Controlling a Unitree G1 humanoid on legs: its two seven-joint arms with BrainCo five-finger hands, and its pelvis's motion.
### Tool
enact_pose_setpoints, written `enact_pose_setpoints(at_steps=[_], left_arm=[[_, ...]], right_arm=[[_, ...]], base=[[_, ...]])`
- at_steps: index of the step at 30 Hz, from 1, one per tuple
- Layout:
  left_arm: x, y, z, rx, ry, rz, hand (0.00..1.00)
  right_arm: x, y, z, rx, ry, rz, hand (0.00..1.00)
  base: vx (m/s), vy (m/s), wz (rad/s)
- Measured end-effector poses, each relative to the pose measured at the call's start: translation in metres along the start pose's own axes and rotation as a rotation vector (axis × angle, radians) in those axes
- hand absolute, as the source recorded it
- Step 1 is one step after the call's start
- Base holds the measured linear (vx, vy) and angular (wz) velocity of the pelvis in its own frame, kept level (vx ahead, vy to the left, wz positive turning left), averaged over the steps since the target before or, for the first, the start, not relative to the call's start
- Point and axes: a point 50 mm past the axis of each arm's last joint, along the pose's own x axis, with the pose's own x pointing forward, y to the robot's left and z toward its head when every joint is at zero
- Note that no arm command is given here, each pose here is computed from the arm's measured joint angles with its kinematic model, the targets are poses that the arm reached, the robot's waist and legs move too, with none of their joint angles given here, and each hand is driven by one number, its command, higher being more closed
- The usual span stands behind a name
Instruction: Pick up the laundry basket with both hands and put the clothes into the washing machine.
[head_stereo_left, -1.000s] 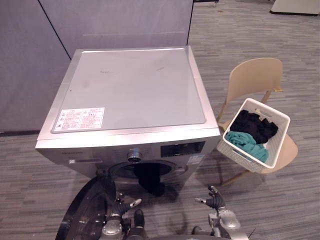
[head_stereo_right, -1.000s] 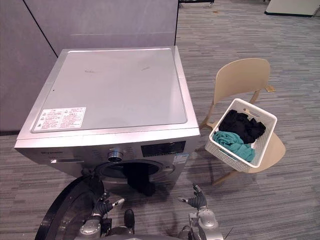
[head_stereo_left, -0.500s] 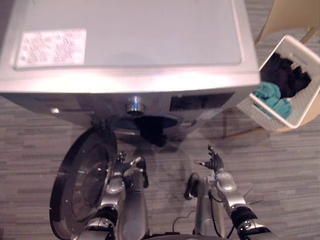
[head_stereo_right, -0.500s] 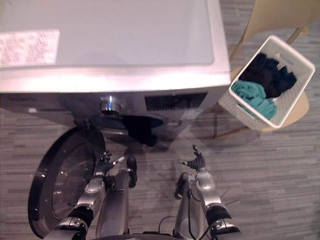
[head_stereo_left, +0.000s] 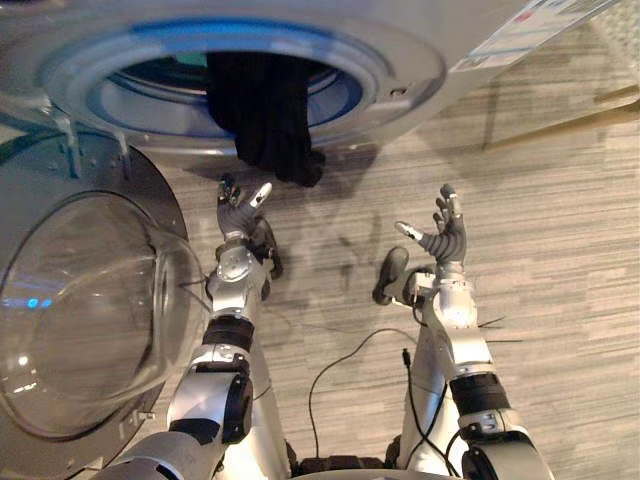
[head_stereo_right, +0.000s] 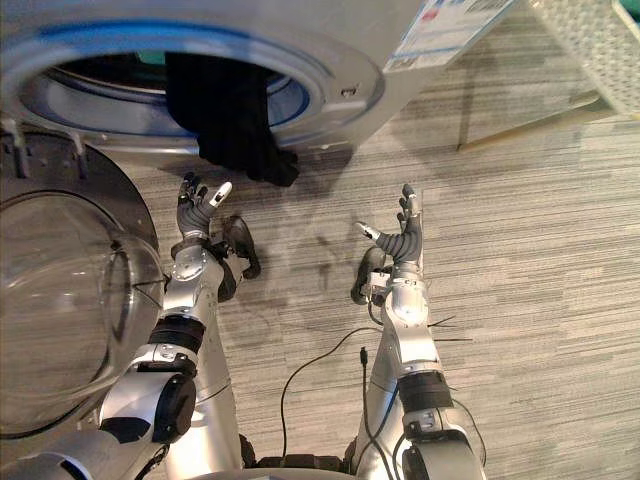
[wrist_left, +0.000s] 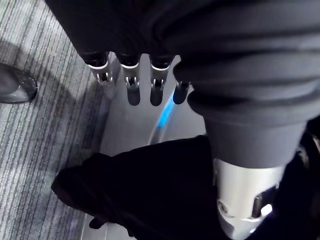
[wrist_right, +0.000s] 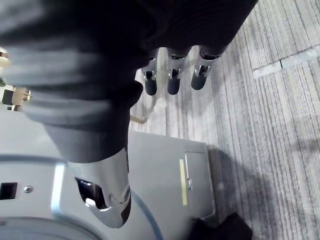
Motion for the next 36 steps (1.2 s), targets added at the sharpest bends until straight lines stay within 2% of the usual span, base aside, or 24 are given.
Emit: enact_pose_setpoints(at_steps=[7,14,15,18,20,23,30,36], left_arm=[[0.013,-0.015,0.021,-0.100,-0.020,0.007,0.00],[0.017,-0.035,0.031,-0.102,-0.024,-0.021,0.00],[0.016,-0.037,0.030,-0.092,-0.015,-0.031,1.00],[0.015,-0.042,0.028,-0.067,-0.004,-0.054,1.00],[0.013,-0.055,0.029,0.007,-0.012,-0.117,1.00],[0.013,-0.059,0.034,0.051,-0.039,-0.145,1.00],[0.010,-0.067,0.057,0.047,-0.144,-0.202,1.00],[-0.016,-0.068,0.061,-0.028,-0.216,-0.241,1.00]], right_arm=[[-0.008,0.004,0.015,0.028,-0.081,0.007,0.00],[-0.008,0.005,0.023,0.047,-0.114,0.008,0.00],[-0.008,0.005,0.025,0.048,-0.123,0.015,0.00],[-0.008,0.005,0.026,0.050,-0.128,0.025,0.00],[-0.007,0.006,0.028,0.051,-0.135,0.036,0.00],[-0.007,0.006,0.029,0.053,-0.143,0.042,0.00],[-0.007,0.004,0.034,0.047,-0.165,0.031,0.00],[-0.008,0.008,0.035,0.031,-0.179,0.033,0.00]], base=[[0.01,0.010,-0.05],[0.05,0.001,-0.02],[0.05,-0.008,-0.01],[0.04,-0.010,-0.02],[0.03,-0.018,0.04],[0.02,-0.026,0.04],[0.01,-0.015,0.01],[0.04,-0.019,0.01]])
